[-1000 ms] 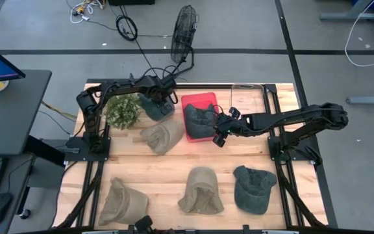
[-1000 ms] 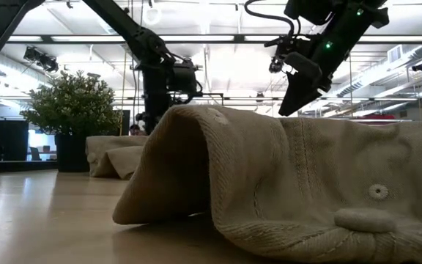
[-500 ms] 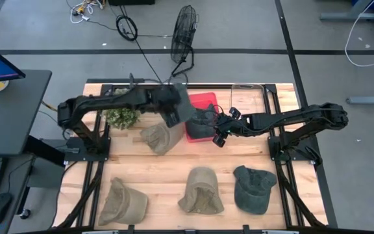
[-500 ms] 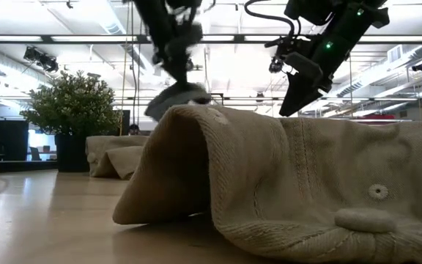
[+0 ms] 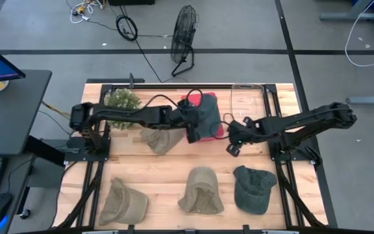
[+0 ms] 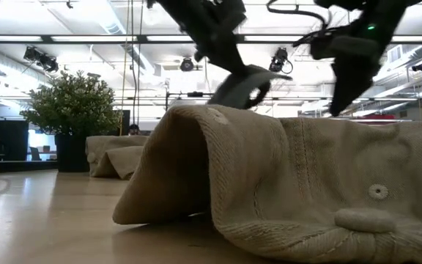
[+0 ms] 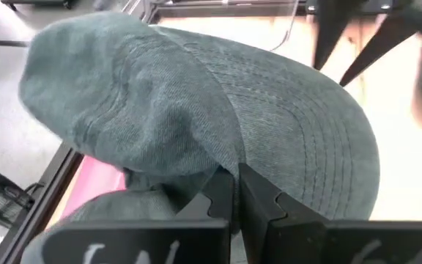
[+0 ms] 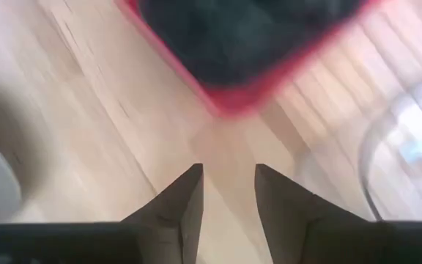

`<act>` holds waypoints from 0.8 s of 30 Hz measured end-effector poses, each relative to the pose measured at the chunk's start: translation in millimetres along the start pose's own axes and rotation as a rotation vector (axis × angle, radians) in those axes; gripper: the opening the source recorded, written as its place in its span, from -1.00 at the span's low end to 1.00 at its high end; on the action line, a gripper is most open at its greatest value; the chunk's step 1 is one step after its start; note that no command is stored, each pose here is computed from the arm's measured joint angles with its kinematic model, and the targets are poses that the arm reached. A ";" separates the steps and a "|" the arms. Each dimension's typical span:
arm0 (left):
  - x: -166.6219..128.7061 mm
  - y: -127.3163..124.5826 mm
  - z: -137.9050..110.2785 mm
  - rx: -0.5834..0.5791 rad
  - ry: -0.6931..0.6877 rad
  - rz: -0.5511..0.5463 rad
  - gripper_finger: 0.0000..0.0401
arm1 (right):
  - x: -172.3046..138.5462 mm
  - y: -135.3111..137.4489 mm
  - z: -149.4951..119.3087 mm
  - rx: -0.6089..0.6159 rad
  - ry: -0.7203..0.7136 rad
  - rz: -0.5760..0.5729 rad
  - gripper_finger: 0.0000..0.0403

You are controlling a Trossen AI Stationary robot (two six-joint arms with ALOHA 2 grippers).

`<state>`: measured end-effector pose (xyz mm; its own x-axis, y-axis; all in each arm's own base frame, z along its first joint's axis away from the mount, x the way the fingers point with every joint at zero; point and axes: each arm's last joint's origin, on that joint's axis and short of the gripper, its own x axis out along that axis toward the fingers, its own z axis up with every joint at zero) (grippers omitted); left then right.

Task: Pick & Place hat
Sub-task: Put the top black cap into the pink bin

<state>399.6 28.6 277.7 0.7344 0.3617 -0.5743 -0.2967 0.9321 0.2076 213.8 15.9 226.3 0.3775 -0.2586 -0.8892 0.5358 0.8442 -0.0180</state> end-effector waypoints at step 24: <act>89.9 18.4 -57.8 0.041 0.241 -0.001 -0.59 | -17.3 10.3 -18.0 0.028 0.017 0.049 -0.45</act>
<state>424.9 77.2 184.2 0.5662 0.3508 -0.7459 -0.2678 0.9341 0.2360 199.2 37.5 233.2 0.3909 -0.2093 -0.8963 0.5381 0.8420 0.0381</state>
